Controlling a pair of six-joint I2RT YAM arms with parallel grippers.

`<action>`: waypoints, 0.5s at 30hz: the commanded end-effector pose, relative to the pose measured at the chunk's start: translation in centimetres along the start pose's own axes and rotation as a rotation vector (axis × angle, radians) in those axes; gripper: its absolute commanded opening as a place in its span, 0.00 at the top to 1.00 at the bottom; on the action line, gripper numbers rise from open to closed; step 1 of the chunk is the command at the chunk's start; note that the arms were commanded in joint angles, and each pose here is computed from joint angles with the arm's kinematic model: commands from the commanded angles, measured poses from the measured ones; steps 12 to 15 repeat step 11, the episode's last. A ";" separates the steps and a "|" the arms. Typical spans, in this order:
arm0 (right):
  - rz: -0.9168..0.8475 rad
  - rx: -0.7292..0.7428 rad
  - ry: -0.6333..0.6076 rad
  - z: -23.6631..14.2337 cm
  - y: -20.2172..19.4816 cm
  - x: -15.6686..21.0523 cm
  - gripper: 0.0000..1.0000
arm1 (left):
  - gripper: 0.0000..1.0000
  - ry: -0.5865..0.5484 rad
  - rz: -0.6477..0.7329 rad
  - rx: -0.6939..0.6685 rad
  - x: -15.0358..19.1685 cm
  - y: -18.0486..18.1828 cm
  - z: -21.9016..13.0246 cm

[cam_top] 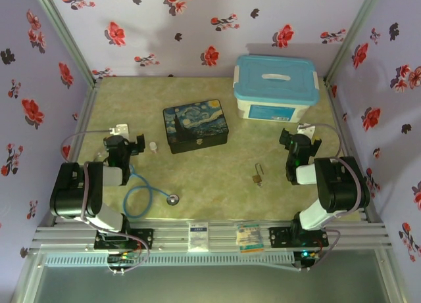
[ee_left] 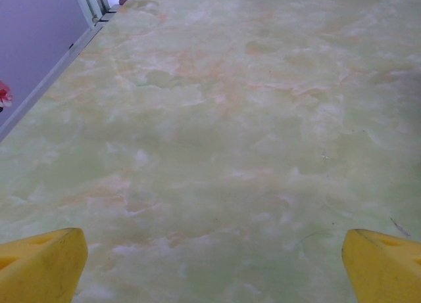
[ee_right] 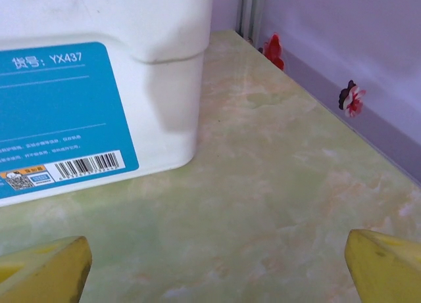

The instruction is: Unlock the padlock with the key

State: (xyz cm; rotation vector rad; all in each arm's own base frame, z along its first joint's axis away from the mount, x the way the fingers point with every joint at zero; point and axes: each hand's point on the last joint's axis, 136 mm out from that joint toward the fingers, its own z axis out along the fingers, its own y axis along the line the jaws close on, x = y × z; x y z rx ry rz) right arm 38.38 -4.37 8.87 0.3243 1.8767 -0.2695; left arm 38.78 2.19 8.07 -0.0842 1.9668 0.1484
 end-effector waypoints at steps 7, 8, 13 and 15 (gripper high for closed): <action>0.029 -0.009 0.012 0.4 0.1 -0.3 0.01 | 0.00 -0.052 -0.011 -0.001 -1.7 0.1 0.3; 0.030 -0.013 0.013 0.2 0.0 -0.2 0.01 | 0.00 -0.053 -0.011 -0.002 -1.7 0.2 0.3; 0.029 -0.014 0.001 0.1 -0.1 -0.3 0.01 | 0.00 -0.053 -0.011 -0.001 -1.7 0.2 0.3; 0.029 -0.014 0.001 0.1 -0.1 -0.3 0.01 | 0.00 -0.053 -0.011 -0.001 -1.7 0.2 0.3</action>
